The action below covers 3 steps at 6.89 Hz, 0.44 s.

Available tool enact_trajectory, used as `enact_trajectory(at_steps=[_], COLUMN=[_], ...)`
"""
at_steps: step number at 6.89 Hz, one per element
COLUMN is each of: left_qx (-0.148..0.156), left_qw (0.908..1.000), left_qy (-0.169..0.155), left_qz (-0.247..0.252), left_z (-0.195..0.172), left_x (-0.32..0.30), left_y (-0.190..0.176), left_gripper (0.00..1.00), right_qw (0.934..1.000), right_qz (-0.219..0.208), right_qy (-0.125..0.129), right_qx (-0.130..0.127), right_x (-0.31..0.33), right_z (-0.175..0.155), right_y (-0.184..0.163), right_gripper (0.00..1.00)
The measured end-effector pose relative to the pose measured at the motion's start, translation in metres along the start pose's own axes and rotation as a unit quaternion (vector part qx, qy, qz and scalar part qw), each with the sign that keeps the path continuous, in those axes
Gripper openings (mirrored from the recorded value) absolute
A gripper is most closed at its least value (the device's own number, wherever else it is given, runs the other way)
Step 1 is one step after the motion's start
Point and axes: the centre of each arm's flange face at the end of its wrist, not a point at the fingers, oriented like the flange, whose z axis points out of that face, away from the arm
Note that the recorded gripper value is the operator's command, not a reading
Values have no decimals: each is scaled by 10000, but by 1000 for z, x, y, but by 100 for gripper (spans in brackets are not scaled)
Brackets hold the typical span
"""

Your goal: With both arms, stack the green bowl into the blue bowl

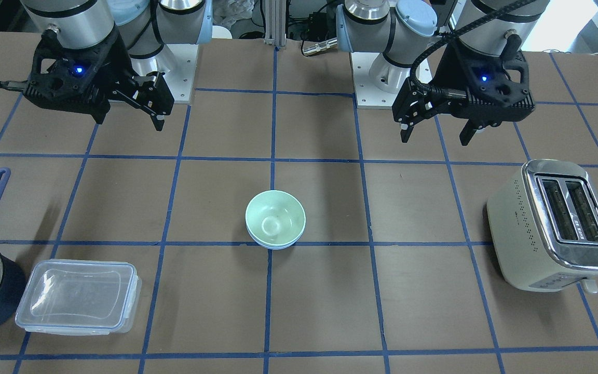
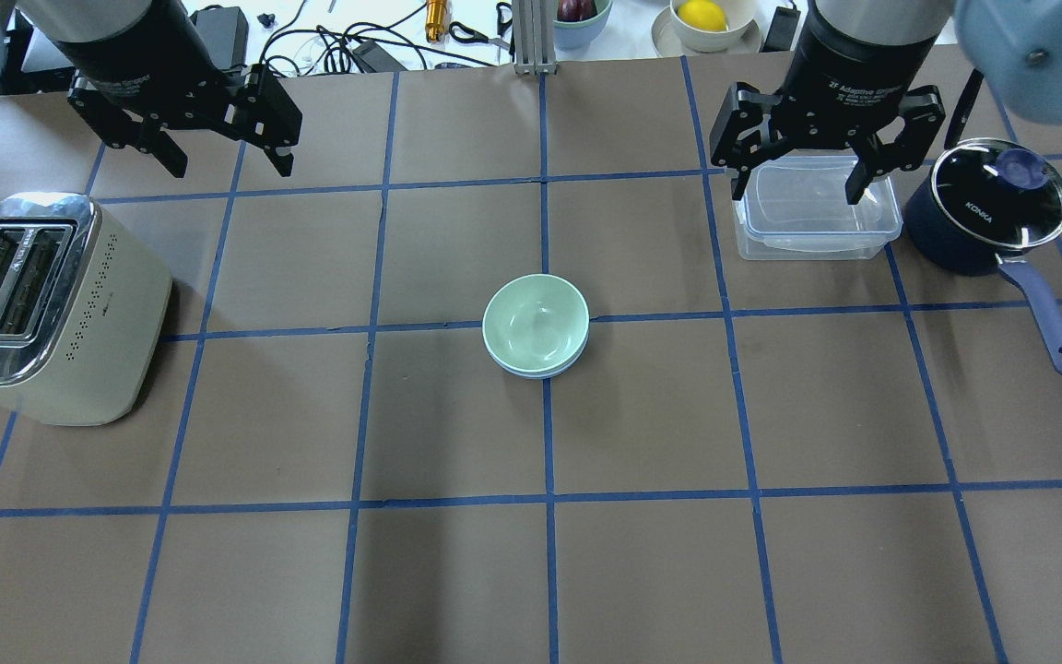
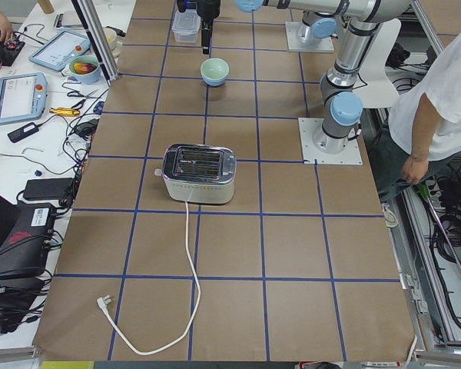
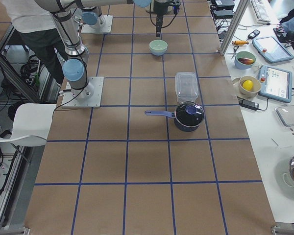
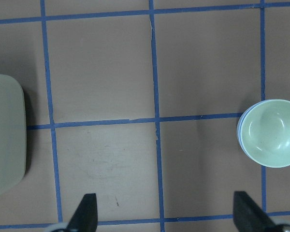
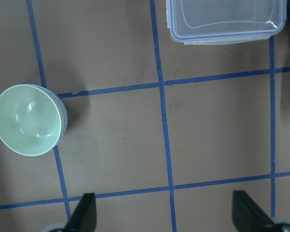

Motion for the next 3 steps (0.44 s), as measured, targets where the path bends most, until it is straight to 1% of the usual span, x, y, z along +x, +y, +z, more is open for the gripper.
enact_trajectory(at_steps=[2,3], left_qx=[28,33], left_qw=[10000,10000], left_qy=[-18,-27], left_qz=[-17,-20], left_z=[-3,-4], left_x=[-3,-4], left_y=[1,1], left_gripper=[100,100], right_qw=[9997,9995], right_qz=[-204,-247], right_qy=[-43,-49], right_qx=[143,165], right_x=[-1,-1], right_z=[-14,-16], right_y=[2,2], right_gripper=[100,100])
